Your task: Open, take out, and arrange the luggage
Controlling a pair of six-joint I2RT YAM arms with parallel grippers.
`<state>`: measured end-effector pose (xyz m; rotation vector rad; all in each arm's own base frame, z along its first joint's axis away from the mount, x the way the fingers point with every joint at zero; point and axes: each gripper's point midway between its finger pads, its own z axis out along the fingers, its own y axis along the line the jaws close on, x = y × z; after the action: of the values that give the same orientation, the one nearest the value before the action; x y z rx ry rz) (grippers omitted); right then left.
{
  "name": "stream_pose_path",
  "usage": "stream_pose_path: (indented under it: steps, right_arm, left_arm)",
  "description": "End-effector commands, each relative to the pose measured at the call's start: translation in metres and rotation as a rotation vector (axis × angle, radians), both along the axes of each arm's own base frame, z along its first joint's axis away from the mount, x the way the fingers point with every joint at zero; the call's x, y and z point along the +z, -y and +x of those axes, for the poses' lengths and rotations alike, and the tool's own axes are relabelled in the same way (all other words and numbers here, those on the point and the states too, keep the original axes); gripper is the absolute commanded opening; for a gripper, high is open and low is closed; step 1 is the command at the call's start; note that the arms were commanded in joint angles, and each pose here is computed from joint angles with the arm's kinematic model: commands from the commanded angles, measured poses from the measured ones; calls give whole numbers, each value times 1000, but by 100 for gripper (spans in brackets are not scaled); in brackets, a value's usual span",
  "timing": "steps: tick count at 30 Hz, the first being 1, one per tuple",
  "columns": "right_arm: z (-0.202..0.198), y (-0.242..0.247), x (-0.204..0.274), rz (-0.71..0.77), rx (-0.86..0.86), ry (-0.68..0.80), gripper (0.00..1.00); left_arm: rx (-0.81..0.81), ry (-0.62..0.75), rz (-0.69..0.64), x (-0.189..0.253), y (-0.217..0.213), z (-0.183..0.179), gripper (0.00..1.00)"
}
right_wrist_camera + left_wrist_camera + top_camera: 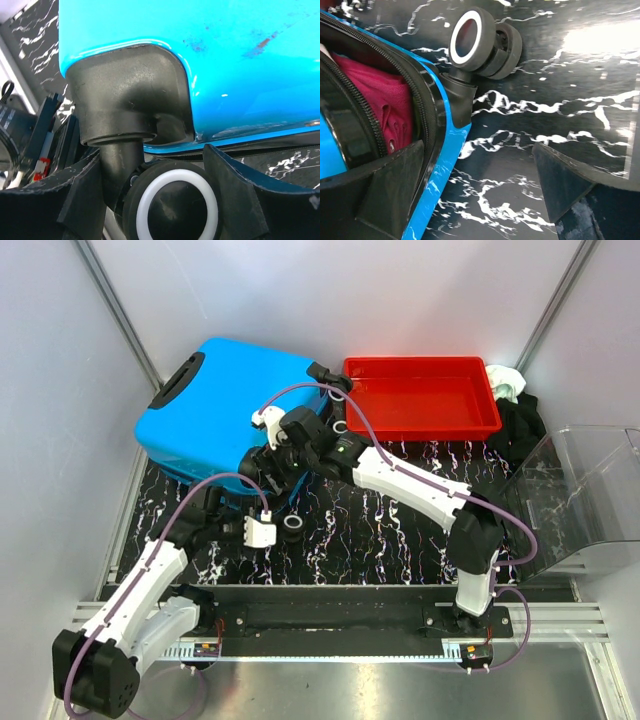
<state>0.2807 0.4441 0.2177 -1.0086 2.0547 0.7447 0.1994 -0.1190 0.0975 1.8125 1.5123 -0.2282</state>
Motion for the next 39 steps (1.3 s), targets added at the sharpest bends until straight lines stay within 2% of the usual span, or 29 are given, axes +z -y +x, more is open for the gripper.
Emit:
stream_pose_path:
  steps: [1,4,10,13,17,23,28,30,31,36,37,39]
  right_arm:
    - [70,0,130,337,-225,244,0]
    - [76,2,127,326,-253,248,0]
    - [79,-2,124,313,-253,240,0]
    - [81,-3,122,307,-254,237,0]
    - [82,-6,118,302,-253,232,0]
    - [86,-6,117,305,-264,228,0]
    - [86,-8,115,306,-261,217,0]
    - [86,-7,117,308,-262,220,0]
    - [86,-8,116,304,-265,220,0]
    - [91,-3,119,304,-281,231,0]
    - [92,-3,120,306,-287,234,0]
    - [94,-2,124,308,-289,242,0]
  left_arm:
    - [-14,174,-20,16,8,34,99]
    - [22,220,-41,23,9,46,99]
    - [23,227,-97,41,18,46,99]
    - [-23,188,-86,41,20,35,99]
    - [-18,217,-39,24,16,43,99]
    - [57,484,27,33,10,96,99]
    - [49,503,102,18,5,107,98]
    - [13,470,128,7,5,102,92]
    - [-8,444,132,0,7,98,81]
    - [-73,379,206,-29,5,82,54]
    - [-81,367,217,-35,4,78,44]
    - [-86,342,224,-40,3,74,34]
